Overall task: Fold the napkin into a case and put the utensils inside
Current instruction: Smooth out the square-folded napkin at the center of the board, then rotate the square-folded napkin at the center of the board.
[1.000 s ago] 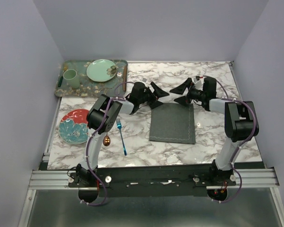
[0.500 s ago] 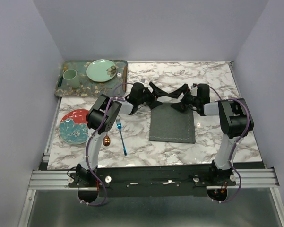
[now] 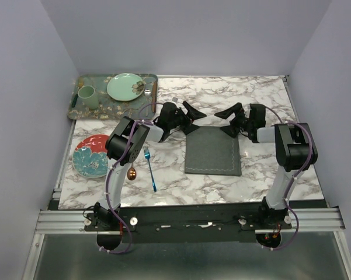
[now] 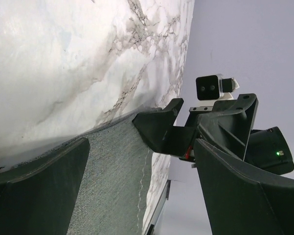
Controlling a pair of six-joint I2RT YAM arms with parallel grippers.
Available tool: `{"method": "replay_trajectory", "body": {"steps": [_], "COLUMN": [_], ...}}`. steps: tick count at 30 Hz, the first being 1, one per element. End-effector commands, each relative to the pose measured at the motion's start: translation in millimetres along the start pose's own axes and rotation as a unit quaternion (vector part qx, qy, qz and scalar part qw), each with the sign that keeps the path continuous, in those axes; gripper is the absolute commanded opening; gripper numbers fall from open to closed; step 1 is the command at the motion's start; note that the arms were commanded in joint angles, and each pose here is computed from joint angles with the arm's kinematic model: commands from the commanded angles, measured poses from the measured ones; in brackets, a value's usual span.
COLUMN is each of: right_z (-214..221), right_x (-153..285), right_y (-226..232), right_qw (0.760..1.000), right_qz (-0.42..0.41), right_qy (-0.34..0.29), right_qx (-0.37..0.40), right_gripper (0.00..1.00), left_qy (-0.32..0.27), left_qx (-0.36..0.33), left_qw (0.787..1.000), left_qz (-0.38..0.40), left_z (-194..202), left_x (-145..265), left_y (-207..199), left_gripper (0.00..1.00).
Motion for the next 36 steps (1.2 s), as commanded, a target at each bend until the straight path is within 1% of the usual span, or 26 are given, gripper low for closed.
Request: {"method": "replay_trajectory", "body": {"steps": [1, 7, 10, 13, 15, 17, 18, 19, 20, 21, 22, 23, 24, 25, 26, 27, 28, 29, 30, 31, 32, 33, 34, 36], "right_z": [-6, -21, -25, -30, -35, -42, -43, -50, -54, -55, -57, -64, -65, -66, -71, -68, -69, -70, -74, -73, -72, -71, -72, -70], "right_x": [11, 20, 25, 28, 29, 31, 32, 34, 38, 42, 45, 49, 55, 57, 58, 59, 57, 56, 55, 50, 46, 45, 38, 33], "right_y": [-31, -30, -31, -31, -29, -14, -10, 6, 15, 18, 23, 33, 34, 37, 43, 35, 33, 33, 33, 27, 23, 20, 16, 11], "right_qw": [0.998, 0.998, 0.997, 0.997, 0.998, 1.0, 1.0, 0.998, 0.996, 0.993, 0.989, 0.984, 0.977, 0.97, 0.963, 0.955, 0.95, 0.944, 0.936, 0.933, 0.929, 0.924, 0.921, 0.915], "right_qz": [0.059, 0.055, 0.062, 0.061, 0.05, 0.011, -0.001, -0.034, -0.046, -0.045, -0.05, -0.053, -0.044, -0.043, -0.041, -0.021, -0.015, -0.007, 0.001, 0.003, 0.009, 0.018, 0.016, 0.023], "right_qy": [-0.016, -0.036, -0.037, -0.039, -0.035, -0.017, -0.005, 0.009, 0.013, 0.025, 0.028, 0.021, 0.024, 0.025, 0.023, 0.044, 0.049, 0.057, 0.069, 0.084, 0.098, 0.116, 0.127, 0.147], "right_qx": [-0.015, -0.019, -0.026, -0.03, -0.01, 0.011, 0.027, 0.05, 0.07, 0.108, 0.135, 0.167, 0.209, 0.237, 0.267, 0.291, 0.308, 0.324, 0.346, 0.35, 0.357, 0.363, 0.368, 0.376], "right_gripper": [1.0, 1.0, 1.0, 1.0, 1.0, 1.0, 1.0, 1.0, 1.0, 1.0, 1.0, 1.0, 1.0, 1.0, 1.0, 1.0, 1.0, 1.0, 1.0, 1.0, 1.0, 1.0, 1.0, 1.0], "left_qy": [-0.033, -0.033, -0.026, -0.003, 0.004, 0.015, 0.018, 0.027, 0.033, 0.037, 0.056, 0.064, 0.081, 0.114, 0.132, 0.147, 0.18, 0.198, 0.216, 0.243, 0.256, 0.28, 0.307, 0.322], "left_qx": [0.014, 0.011, -0.002, -0.049, -0.096, -0.131, -0.178, -0.203, -0.235, -0.27, -0.319, -0.354, -0.375, -0.409, -0.431, -0.45, -0.457, -0.502, -0.523, -0.53, -0.571, -0.587, -0.59, -0.617], "left_qw": [0.995, 0.995, 0.997, 0.998, 0.995, 0.991, 0.984, 0.979, 0.971, 0.962, 0.945, 0.932, 0.922, 0.901, 0.887, 0.873, 0.857, 0.828, 0.81, 0.794, 0.764, 0.744, 0.73, 0.7], "left_qz": [-0.092, -0.09, -0.078, -0.048, -0.026, -0.009, -0.004, -0.015, -0.01, -0.018, -0.047, -0.045, -0.055, -0.093, -0.102, -0.12, -0.156, -0.151, -0.152, -0.172, -0.158, -0.151, -0.16, -0.161], "left_z": [-11, -13, -14, -13, -11, -12, -13, -11, -9, -7, -4, 0, 5, 9, 19, 25, 34, 48, 57, 66, 75, 90, 100, 110], "left_x": [8, 10, 10, 7, 9, 12, 15, 18, 26, 31, 39, 50, 56, 67, 76, 83, 95, 104, 111, 123, 132, 137, 147, 155], "left_y": [44, 42, 36, 18, 1, -21, -26, -33, -48, -53, -49, -60, -60, -48, -52, -47, -32, -34, -30, -15, -18, -14, -2, 2], "left_gripper": [0.99, 0.99, 0.99, 0.99, 0.99, 0.99, 0.99, 0.99, 0.99, 0.99, 0.99, 0.99, 0.99, 0.99, 0.99, 0.99, 0.99, 0.99, 0.99, 0.96, 0.95, 0.93, 0.9, 0.87]}}
Point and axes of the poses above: each gripper's point midway between its finger pads, its own x axis back along the fingers, its own y axis along the line the jaws close on, z = x × y, the point moved 9 cm from there along x, back along the fingers, and after that the axes turned 10 degrees about x, right-handed, at the moved point
